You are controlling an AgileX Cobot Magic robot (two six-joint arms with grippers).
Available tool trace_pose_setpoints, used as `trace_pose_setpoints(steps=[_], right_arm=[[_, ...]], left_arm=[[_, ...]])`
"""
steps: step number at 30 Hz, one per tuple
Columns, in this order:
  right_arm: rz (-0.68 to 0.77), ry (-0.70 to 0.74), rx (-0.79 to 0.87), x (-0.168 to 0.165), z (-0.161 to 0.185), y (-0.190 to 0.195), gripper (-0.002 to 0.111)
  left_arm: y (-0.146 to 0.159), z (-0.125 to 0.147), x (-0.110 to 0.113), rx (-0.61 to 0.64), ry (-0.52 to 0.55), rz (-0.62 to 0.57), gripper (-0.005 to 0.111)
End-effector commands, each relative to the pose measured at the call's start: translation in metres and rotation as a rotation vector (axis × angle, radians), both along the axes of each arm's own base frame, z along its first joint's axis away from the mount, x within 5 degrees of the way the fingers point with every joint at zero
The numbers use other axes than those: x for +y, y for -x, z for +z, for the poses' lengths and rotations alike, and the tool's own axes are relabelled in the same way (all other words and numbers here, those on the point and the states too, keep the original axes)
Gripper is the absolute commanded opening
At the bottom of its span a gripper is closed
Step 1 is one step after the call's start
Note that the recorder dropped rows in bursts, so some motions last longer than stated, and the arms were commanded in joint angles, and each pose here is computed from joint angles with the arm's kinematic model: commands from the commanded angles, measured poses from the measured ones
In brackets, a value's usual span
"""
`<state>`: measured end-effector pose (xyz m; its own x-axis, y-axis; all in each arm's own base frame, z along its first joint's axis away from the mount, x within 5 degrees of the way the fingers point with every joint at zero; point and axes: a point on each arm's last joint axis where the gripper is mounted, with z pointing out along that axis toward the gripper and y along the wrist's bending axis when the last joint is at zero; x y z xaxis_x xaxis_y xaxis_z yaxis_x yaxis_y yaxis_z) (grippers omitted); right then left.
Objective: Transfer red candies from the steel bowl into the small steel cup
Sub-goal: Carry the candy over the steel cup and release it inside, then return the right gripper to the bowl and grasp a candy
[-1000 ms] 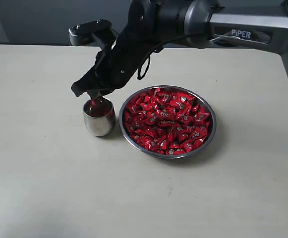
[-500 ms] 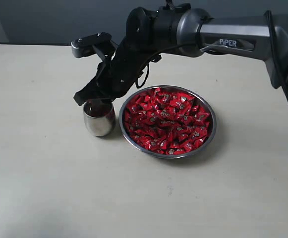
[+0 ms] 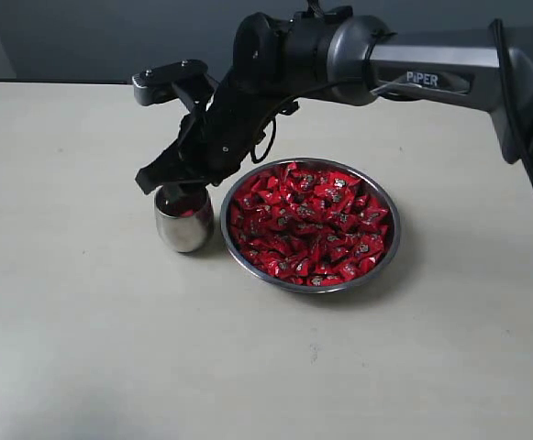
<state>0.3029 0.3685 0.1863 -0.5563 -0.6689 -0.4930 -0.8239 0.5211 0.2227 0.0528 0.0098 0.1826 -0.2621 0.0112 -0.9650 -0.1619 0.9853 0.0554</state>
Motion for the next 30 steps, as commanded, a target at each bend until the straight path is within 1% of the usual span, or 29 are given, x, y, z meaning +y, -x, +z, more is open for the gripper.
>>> trace_pose_setpoints(steps=[1,3,6,7,8,10,15,20,25,30], right_arm=[[-0.013,-0.035,-0.058,-0.004,0.024,-0.001,0.039],[-0.081,-0.035,-0.116,-0.016,0.045,-0.009,0.039],[-0.175,-0.012,-0.178,-0.051,0.071,-0.031,0.039],[-0.197,-0.017,-0.185,-0.061,0.077,-0.036,0.039],[-0.237,-0.019,-0.191,-0.078,0.084,-0.044,0.039],[-0.295,-0.018,-0.184,-0.102,0.086,-0.051,0.039],[-0.373,0.031,-0.157,-0.139,0.064,-0.055,0.039],[-0.414,0.089,-0.125,-0.162,0.037,-0.056,0.039],[-0.418,0.120,-0.100,-0.164,0.020,-0.060,0.039],[-0.403,0.162,-0.056,-0.161,-0.008,-0.064,0.039]], left_arm=[[0.000,0.000,0.000,-0.012,-0.002,0.002,0.000],[0.000,0.000,0.000,-0.012,-0.002,0.002,0.000],[0.000,0.000,0.000,-0.012,-0.002,0.002,0.000],[0.000,0.000,0.000,-0.012,-0.002,0.002,0.000],[0.000,0.000,0.000,-0.012,-0.002,0.002,0.000],[0.000,0.000,0.000,-0.012,-0.002,0.002,0.000],[0.000,0.000,0.000,-0.012,-0.002,0.002,0.000],[0.000,0.000,0.000,-0.012,-0.002,0.002,0.000],[0.000,0.000,0.000,-0.012,-0.002,0.002,0.000],[0.000,0.000,0.000,-0.012,-0.002,0.002,0.000]])
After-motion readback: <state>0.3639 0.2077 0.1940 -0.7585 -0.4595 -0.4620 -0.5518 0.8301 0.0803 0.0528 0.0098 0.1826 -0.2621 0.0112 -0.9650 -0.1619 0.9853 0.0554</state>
